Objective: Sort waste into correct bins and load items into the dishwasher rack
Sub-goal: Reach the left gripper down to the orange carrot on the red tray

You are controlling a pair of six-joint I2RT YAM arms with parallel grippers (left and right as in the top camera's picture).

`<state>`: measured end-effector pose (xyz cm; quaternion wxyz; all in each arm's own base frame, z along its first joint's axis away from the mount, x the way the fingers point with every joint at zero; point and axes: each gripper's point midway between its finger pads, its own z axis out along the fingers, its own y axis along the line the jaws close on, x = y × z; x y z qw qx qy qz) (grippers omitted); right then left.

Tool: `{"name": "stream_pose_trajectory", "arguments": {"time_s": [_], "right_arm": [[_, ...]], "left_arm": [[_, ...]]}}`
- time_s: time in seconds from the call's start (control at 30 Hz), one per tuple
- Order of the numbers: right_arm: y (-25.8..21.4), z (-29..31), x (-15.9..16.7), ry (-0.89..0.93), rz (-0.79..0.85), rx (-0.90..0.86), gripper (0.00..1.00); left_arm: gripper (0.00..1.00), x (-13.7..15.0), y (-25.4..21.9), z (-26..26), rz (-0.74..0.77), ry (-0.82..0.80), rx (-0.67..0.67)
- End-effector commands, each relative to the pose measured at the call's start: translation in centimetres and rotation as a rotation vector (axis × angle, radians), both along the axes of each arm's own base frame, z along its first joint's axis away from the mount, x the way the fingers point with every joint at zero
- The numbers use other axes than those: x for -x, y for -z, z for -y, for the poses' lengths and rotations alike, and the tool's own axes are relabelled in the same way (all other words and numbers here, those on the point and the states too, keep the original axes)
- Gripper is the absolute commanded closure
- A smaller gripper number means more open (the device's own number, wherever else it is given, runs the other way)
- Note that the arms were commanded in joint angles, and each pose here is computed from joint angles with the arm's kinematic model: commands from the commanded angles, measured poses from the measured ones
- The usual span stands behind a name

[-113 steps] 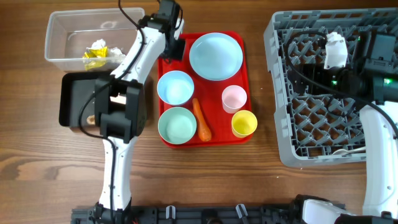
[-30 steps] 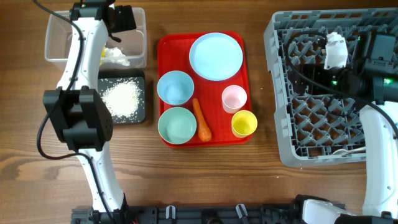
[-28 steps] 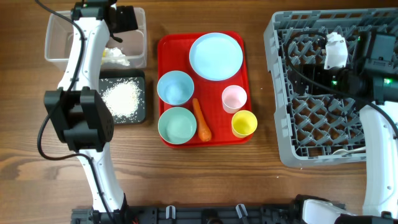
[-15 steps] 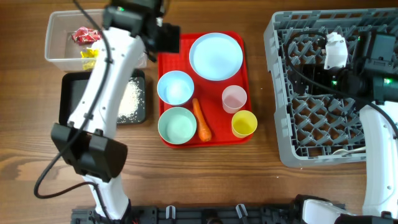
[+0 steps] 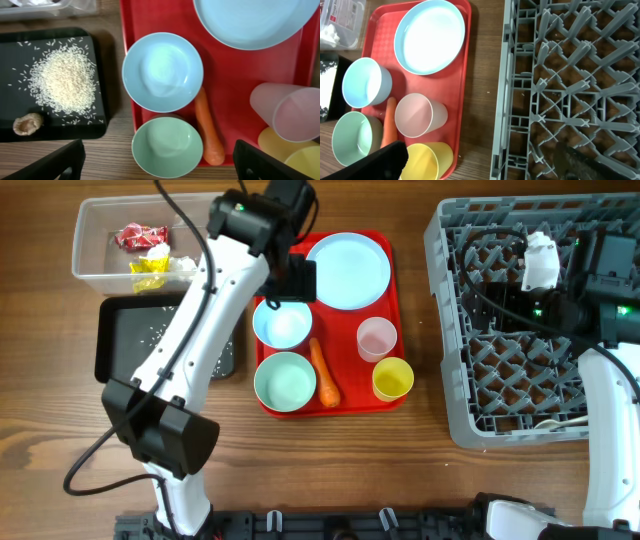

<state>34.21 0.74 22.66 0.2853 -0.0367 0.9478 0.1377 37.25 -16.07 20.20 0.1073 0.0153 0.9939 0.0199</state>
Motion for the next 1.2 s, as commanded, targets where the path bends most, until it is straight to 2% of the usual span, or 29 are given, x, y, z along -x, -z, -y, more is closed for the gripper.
{"name": "stream_pose_trajectory", "arguments": {"time_s": [0.0,0.17,0.37,0.57,0.73,0.97,1.1,1.17], "right_arm": [[0.3,0.0,0.0,0.009,-0.014,-0.002,0.01],[0.3,0.0,0.0,0.012,-0.015,-0.004,0.0],[0.2,0.0,-0.1,0.026,-0.016,-0.012,0.0],[0.2,0.0,-0.1,0.026,-0.016,-0.012,0.0],[0.2,0.0,0.0,0.026,-0.017,-0.013,0.0],[0.2,0.0,0.0,0.026,-0.017,-0.013,0.0],[0.2,0.0,0.0,0.026,-0.017,-0.013,0.0],[0.2,0.0,0.0,0.026,-0.017,-0.013,0.0]], "left_arm": [[0.07,1.4,-0.6,2.2,0.001,0.005,0.032],[0.07,2.8,0.1,3.6,-0.027,-0.001,0.027],[0.1,4.8,3.9,4.7,-0.097,-0.035,-0.007],[0.23,5.3,8.0,7.8,-0.07,0.024,0.016],[0.27,6.1,11.0,8.2,-0.08,0.044,0.008],[0.32,5.0,13.7,8.5,-0.034,0.032,0.045],[0.44,4.5,14.6,9.0,-0.016,0.04,0.059],[0.45,4.5,15.1,8.9,-0.025,0.039,0.051]]}}
